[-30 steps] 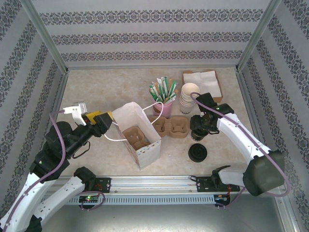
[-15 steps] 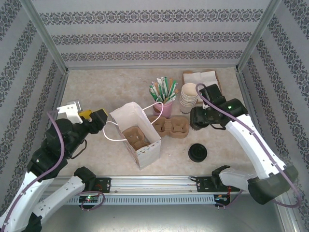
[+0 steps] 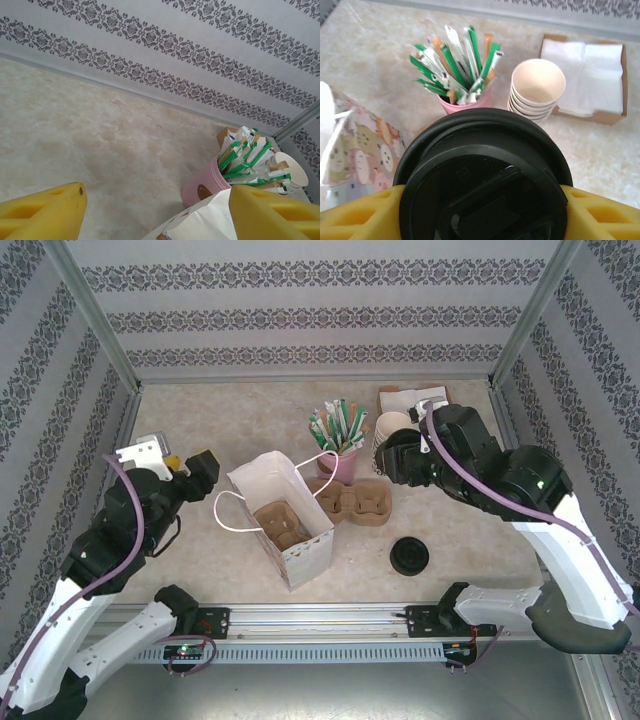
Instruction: Pack the takeout coffee
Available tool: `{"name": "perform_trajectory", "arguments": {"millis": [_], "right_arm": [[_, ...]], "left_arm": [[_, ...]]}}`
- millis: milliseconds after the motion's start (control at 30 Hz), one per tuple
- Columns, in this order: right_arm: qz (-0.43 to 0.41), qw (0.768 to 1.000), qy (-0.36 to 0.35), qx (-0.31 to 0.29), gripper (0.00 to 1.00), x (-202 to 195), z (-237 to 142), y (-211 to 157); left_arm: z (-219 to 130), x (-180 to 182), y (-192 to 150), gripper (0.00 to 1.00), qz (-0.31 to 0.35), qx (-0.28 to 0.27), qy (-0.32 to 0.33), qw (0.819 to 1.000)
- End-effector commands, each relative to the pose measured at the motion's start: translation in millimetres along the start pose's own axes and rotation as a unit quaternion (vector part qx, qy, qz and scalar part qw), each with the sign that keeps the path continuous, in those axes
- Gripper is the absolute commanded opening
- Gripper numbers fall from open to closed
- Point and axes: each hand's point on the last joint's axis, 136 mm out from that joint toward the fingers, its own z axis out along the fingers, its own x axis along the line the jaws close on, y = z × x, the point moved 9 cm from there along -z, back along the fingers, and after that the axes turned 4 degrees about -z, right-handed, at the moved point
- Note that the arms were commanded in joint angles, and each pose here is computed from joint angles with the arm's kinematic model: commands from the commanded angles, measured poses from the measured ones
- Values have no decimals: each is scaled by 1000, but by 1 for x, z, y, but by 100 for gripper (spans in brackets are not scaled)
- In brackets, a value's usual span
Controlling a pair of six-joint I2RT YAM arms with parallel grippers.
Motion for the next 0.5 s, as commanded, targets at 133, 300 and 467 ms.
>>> {"name": "perform_trajectory", "arguments": {"millis": [133,300,467], "right_arm": [[-21,998,-2,-60,62,3,-31,12],[-35,993,33,-110,61,9,-51,27],[-65,988,81,-118,61,36,-47,41]], "left_arm": [[3,-13,17,75,4,-22,-11,1000],[6,-19,16,73,-13,-3,-35,999],[4,-15,12,73,-18,7,-26,999]]}}
